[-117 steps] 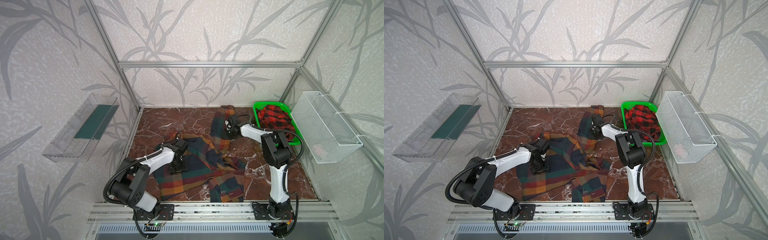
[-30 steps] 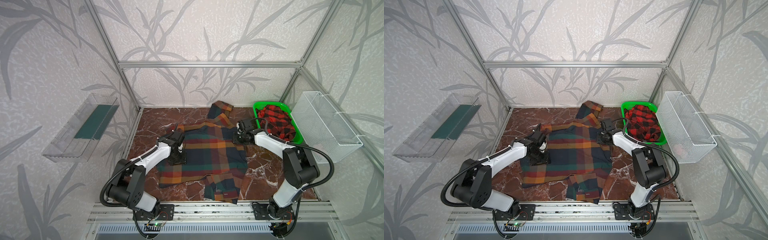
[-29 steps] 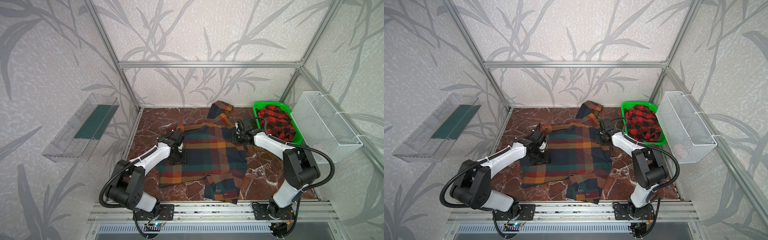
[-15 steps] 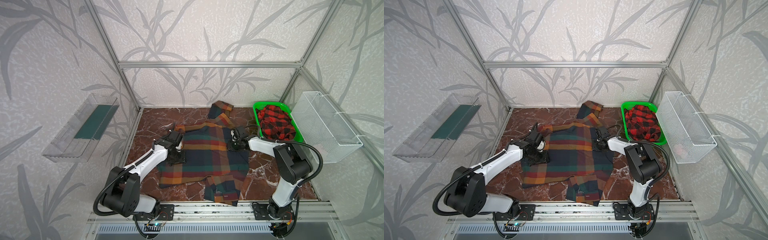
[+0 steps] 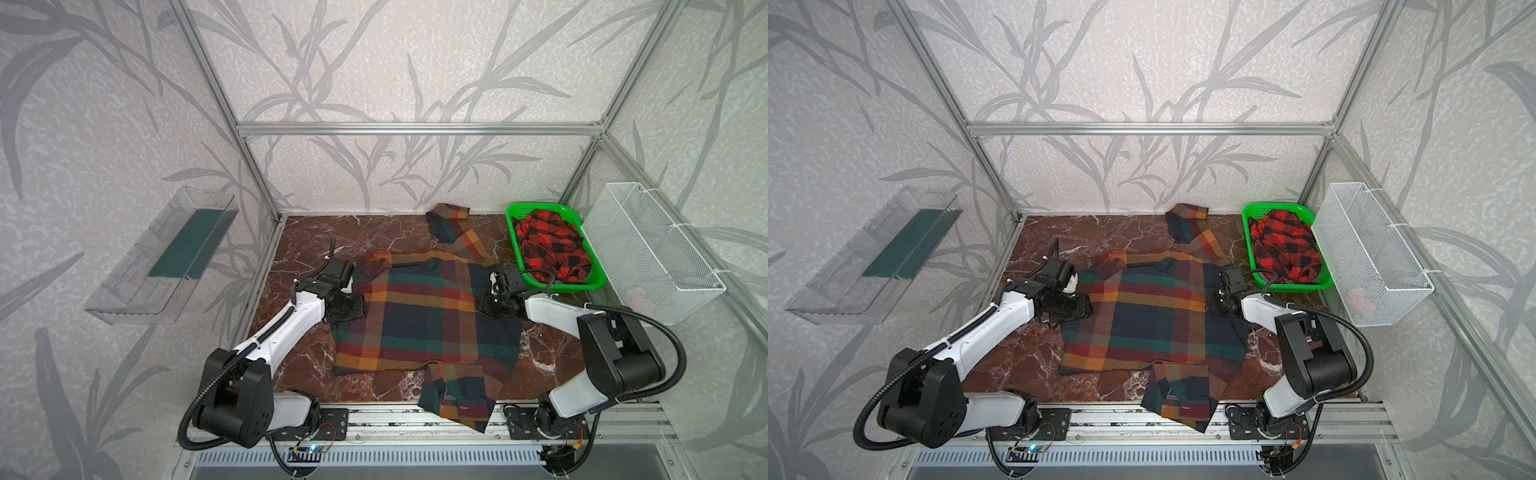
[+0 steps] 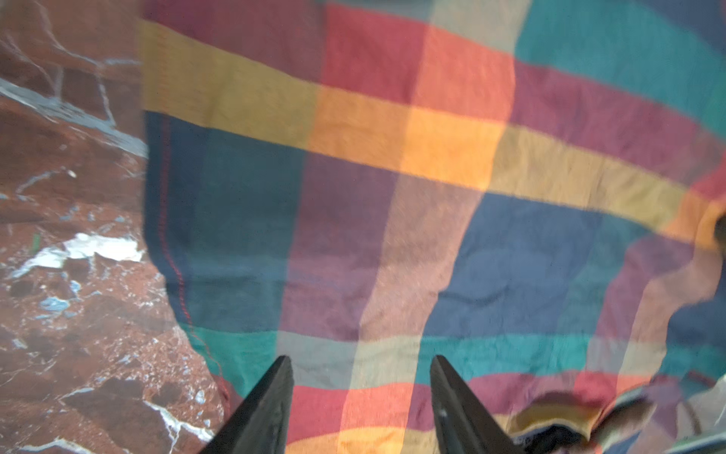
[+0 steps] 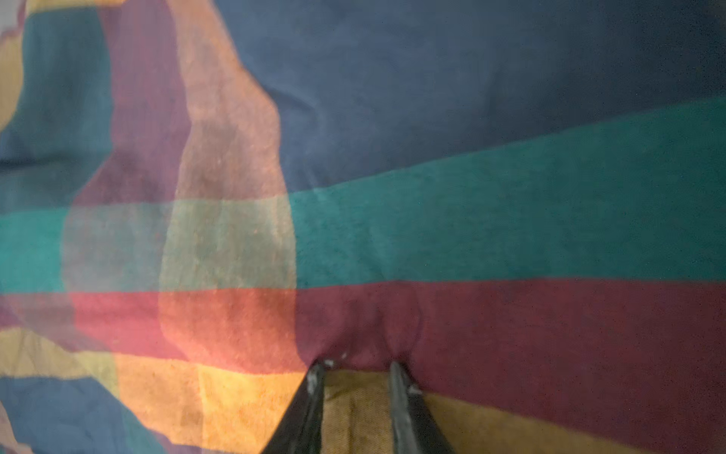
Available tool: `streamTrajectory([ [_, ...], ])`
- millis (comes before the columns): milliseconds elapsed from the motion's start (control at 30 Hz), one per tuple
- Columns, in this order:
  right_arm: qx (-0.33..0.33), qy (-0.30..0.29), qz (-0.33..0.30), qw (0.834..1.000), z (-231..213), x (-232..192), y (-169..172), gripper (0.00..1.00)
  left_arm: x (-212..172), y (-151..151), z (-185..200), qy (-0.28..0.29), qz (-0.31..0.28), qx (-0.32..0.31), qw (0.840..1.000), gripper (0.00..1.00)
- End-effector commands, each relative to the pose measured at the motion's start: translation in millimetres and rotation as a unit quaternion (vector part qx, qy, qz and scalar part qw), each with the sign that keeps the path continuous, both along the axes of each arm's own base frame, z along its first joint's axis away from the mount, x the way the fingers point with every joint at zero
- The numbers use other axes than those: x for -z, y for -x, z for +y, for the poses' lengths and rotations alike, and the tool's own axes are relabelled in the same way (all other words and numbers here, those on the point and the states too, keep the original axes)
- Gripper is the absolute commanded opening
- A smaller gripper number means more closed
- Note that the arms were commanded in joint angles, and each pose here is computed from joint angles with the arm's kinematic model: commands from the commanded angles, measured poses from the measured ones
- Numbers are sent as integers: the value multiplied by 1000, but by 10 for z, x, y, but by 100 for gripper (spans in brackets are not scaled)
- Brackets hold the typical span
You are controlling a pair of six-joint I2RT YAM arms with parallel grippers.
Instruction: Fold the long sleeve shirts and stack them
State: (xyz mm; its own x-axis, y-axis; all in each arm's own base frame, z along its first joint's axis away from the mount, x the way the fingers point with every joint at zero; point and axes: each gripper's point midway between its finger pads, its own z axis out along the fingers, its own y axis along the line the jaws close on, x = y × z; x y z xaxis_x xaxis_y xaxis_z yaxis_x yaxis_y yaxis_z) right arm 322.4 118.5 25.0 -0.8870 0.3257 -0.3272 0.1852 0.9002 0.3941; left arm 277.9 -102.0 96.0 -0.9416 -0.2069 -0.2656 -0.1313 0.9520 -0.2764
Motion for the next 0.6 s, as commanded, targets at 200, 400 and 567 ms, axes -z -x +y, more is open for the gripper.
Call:
streamTrajectory([
  [200,-78,54,-40,995,84,-502,140,53,-419,-965,-265,40,-80,-7,996,60],
  [400,-151,77,-75,983,394,-656,114,56,-319,-1587,-283,-23,-58,24,998,60],
  [567,-198,82,-76,974,606,-521,196,58,-195,-2054,-410,-25,-81,37,996,61],
])
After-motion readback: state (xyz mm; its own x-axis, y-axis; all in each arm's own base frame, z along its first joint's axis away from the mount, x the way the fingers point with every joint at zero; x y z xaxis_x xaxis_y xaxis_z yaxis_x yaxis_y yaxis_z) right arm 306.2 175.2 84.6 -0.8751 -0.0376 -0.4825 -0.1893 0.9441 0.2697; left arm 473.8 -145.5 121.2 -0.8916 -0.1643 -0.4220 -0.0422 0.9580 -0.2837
